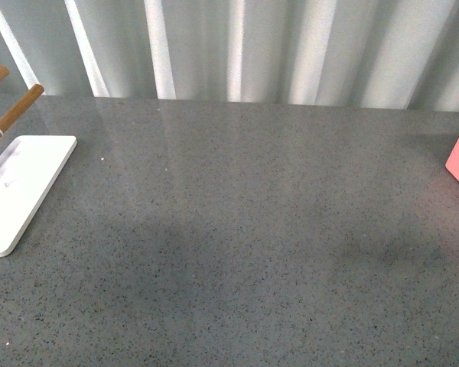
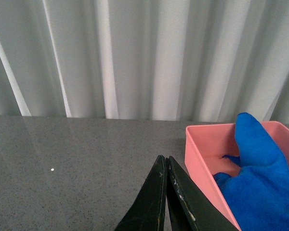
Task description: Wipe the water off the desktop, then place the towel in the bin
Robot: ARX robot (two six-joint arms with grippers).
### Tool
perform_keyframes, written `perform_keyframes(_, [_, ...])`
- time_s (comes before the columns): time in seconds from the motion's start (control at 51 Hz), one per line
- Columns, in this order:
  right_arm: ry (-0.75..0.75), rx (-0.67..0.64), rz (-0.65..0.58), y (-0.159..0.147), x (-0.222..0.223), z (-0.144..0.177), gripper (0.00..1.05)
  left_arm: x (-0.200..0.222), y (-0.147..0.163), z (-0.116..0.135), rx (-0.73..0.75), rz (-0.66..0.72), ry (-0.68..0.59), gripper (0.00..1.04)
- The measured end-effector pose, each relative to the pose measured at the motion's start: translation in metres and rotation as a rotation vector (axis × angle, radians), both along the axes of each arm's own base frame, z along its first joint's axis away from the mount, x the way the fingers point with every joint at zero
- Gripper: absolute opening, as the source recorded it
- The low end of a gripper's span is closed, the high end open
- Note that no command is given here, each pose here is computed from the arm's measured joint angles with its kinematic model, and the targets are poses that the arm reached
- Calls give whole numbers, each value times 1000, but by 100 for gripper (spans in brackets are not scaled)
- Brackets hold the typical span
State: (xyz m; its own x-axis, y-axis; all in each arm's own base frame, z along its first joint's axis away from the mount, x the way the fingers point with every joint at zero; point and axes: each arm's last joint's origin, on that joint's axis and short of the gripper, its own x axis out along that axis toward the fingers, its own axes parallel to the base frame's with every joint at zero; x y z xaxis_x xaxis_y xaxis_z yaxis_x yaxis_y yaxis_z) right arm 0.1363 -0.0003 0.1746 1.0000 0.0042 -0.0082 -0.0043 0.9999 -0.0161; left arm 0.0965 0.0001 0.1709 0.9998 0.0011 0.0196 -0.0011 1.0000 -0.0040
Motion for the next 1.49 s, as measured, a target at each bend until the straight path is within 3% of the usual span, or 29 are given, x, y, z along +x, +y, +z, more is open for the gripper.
perform_keyframes(1.49, [-22, 6, -4, 0, -39, -6, 3, 0, 0, 0, 0, 0, -1, 98])
